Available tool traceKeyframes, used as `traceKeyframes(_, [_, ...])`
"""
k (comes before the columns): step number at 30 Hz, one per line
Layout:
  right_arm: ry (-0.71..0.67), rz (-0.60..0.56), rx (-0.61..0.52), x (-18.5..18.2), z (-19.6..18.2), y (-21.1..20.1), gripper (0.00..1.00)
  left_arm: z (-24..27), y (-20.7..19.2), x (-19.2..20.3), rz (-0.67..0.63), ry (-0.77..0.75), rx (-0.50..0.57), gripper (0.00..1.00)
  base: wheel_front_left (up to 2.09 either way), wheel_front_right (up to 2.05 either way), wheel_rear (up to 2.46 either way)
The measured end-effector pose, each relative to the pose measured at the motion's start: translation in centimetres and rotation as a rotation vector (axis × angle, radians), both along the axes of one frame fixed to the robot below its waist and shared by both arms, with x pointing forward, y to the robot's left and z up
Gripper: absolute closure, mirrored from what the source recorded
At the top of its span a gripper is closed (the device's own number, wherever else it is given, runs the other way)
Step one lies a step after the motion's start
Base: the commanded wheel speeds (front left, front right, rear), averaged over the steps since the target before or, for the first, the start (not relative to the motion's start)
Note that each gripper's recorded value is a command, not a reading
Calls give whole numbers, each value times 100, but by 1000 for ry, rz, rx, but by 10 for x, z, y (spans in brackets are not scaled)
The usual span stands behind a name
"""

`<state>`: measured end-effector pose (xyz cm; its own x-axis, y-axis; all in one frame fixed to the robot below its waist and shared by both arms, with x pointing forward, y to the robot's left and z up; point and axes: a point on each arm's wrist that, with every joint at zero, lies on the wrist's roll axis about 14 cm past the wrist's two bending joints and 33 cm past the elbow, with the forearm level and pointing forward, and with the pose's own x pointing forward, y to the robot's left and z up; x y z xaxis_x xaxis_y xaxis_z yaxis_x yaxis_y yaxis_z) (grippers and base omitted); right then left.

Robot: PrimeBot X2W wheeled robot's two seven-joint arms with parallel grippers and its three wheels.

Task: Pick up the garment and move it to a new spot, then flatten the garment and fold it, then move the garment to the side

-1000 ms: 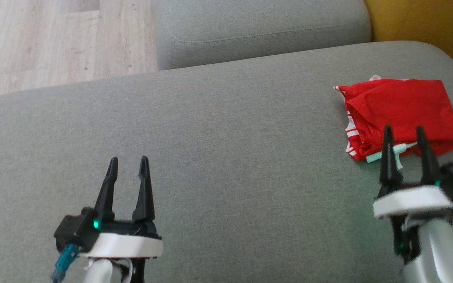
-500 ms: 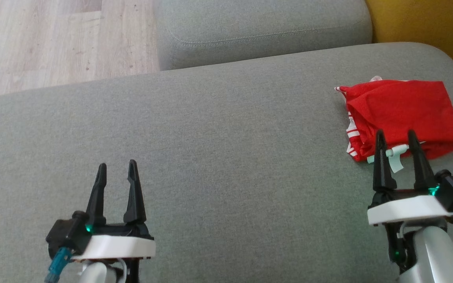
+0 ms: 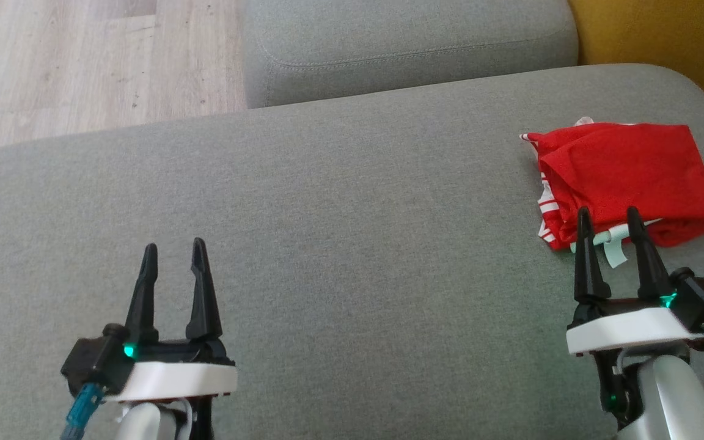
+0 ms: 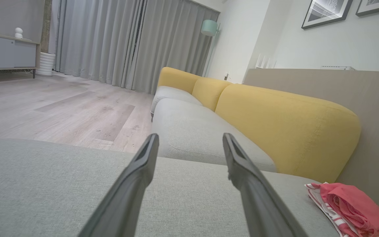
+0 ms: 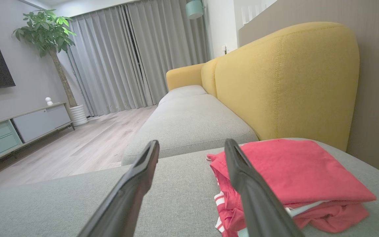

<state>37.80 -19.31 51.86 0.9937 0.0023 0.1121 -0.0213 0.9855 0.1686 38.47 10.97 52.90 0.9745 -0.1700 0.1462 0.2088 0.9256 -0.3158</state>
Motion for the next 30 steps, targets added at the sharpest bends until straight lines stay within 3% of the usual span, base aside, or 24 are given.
traceKeyframes(10, [4, 4, 1, 1, -2, 1, 0, -2, 7, 0, 30, 9, 1, 0, 0, 0, 0])
traceKeyframes(11, [10, 4, 2, 1, -3, 2, 100, -3, 7, 0, 30, 12, 1, 100, 0, 0, 0])
traceKeyframes(18, [182, -8, 34, -24, -58, 1, 100, -55, 12, -20, 39, 177, 9, 100, 0, 0, 0])
traceKeyframes(30, [194, -32, 164, -22, -59, -3, 100, -58, 19, -20, 59, 221, -108, 100, 0, 0, 0])
